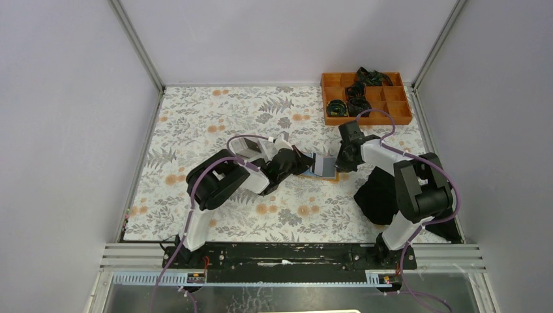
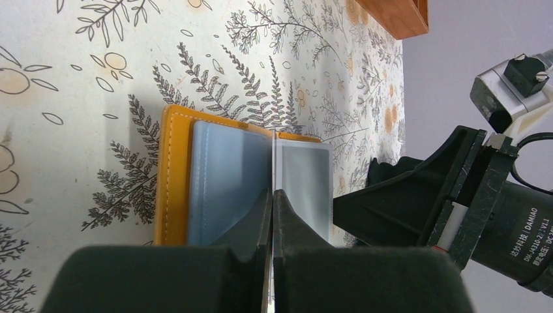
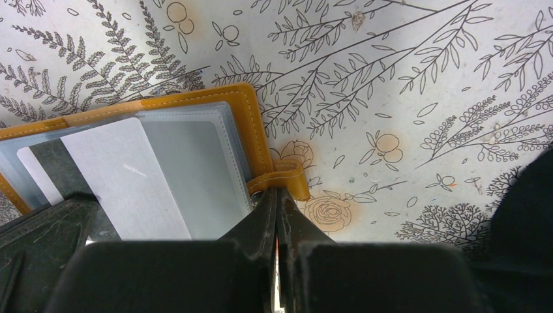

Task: Put the credit cards into the card holder
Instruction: Insert the credit card into the card holder.

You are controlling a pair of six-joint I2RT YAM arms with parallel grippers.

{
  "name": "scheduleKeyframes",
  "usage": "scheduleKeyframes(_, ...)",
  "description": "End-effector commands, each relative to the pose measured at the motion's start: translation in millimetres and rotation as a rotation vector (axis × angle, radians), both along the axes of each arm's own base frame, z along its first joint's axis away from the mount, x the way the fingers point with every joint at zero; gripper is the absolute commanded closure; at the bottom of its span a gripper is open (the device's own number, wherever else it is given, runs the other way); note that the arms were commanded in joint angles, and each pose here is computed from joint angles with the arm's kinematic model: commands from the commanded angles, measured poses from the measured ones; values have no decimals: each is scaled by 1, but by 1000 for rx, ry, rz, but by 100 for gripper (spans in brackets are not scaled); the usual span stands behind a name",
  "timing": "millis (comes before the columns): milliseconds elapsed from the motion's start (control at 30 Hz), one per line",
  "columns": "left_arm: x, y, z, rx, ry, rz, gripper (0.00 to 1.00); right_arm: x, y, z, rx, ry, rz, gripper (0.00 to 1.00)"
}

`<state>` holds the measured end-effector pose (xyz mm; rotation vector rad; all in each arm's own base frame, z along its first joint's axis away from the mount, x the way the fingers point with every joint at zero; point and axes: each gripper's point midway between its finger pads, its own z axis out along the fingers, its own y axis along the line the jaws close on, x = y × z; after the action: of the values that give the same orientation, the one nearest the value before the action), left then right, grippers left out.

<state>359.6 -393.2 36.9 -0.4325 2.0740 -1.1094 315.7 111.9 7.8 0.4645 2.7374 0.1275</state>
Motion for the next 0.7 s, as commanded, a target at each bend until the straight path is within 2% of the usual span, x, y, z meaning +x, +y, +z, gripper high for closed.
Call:
scheduleKeyframes(0,-4,-3,-9,18,-2,-6,100,-44,-2,-44,-35,188,43,100)
scheduleKeyframes(600,-14,12,-21,166,-14,9,100,-47,-4,-45,-49,211,43,100)
scheduleKeyframes(667,-15,17,-22,181,-14,16,100,-49,-5,-45,-52,215,41,96)
